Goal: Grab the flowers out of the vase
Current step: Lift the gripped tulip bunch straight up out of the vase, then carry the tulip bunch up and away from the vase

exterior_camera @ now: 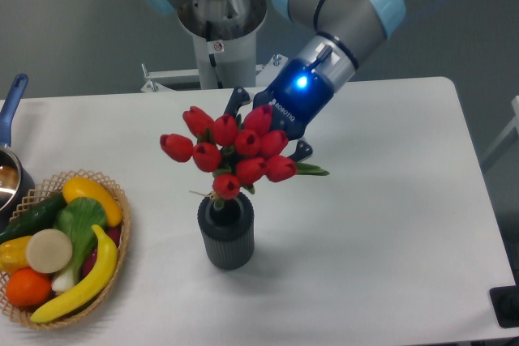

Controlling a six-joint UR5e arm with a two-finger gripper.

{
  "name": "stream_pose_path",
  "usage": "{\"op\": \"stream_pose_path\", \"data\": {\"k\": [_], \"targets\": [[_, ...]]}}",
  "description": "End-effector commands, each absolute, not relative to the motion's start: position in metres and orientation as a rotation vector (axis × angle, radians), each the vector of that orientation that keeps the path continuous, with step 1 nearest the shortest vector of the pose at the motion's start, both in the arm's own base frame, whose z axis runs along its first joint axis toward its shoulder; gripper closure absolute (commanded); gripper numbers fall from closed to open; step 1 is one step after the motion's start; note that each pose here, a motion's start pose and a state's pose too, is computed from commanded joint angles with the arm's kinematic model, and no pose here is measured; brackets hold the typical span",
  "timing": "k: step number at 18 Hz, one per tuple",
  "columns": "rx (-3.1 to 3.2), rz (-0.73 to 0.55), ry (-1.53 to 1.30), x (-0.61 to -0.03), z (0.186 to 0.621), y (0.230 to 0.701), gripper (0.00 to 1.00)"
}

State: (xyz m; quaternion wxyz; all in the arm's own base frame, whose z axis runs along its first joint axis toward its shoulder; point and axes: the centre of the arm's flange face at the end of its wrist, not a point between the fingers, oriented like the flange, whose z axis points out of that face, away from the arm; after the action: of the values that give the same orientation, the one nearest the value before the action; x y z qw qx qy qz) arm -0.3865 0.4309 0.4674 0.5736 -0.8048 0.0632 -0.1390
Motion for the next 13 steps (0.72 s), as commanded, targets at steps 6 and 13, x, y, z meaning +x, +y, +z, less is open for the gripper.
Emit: {"op": "stream_pose_path", "data": {"k": [6,13], "targets": [[-1.875,-0.328,0.104,-0.390,0.508,0.434,0.51],[-1.865,-0.278,0.041,-0.408,0.542,0.412,0.51]]}}
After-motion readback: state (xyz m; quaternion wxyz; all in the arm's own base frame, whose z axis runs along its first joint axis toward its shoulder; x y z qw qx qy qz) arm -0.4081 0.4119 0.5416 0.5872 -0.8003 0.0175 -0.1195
